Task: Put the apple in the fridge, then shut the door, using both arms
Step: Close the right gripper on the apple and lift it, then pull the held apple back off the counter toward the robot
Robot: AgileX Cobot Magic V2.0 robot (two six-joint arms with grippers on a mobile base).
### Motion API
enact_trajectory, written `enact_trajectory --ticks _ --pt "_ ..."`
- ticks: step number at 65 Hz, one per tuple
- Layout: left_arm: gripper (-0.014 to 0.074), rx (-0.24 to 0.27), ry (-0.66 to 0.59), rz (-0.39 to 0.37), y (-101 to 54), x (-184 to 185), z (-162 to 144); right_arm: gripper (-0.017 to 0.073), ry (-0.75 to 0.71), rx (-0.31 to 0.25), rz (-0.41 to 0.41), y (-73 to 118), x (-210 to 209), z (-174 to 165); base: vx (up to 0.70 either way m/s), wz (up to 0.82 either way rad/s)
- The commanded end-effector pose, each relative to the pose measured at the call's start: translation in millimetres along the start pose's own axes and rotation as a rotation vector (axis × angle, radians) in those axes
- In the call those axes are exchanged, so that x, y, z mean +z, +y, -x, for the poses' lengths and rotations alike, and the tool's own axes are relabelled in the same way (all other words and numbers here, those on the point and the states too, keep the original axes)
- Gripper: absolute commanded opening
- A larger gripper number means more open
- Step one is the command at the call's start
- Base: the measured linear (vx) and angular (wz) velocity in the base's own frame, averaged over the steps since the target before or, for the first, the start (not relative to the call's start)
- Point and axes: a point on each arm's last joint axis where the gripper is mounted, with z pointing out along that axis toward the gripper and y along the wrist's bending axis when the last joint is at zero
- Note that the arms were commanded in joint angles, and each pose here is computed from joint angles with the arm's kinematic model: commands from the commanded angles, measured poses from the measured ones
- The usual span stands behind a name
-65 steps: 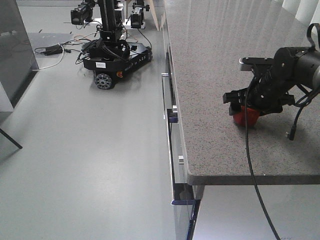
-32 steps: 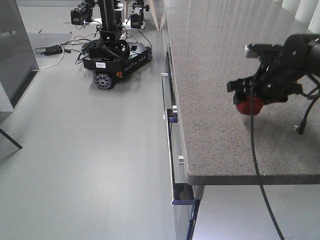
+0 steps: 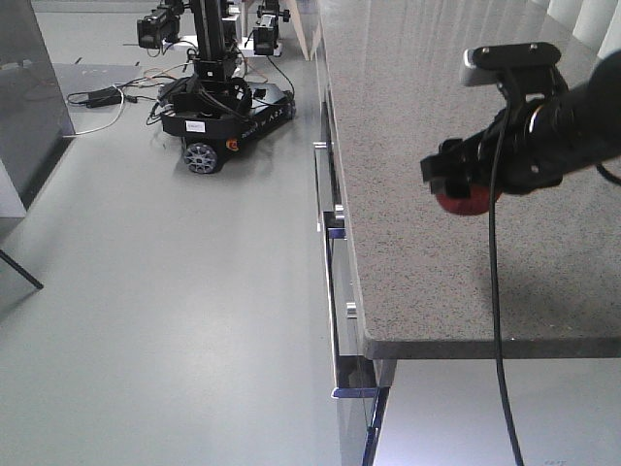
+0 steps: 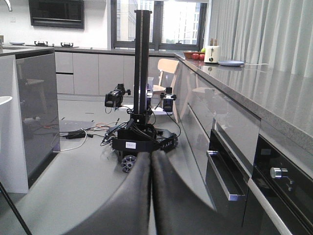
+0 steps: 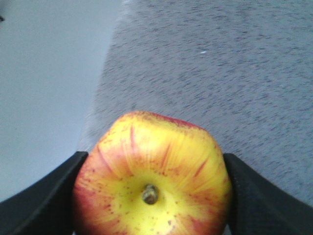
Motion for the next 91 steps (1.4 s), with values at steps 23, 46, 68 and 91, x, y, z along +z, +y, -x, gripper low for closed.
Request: enact_trajectory --ticks 23,46,68,91 --pt "-0.0006 -0.008 -0.06 -0.009 0.1 -0.6 -2.2 0.0318 -0.278 -0.082 0.093 20.2 -100.5 -58.5 0.0 0.0" --pt "-0.0006 -0.008 -0.06 -0.009 0.1 -0.6 -2.2 0.0318 -0.34 -0.082 0.096 8.3 -145.5 -116.8 0.0 0.0" --pt "-0.0006 -0.008 -0.06 -0.009 0.1 -0.6 -2.2 0.0318 -0.336 -0.08 0.091 0.2 -167.4 -159.8 0.0 0.0" --pt "-0.0006 -0.008 -0.06 -0.009 0.1 -0.6 -2.2 0.0318 -0.361 -0.086 0.081 -2.7 -178.2 -167.4 0.0 0.0"
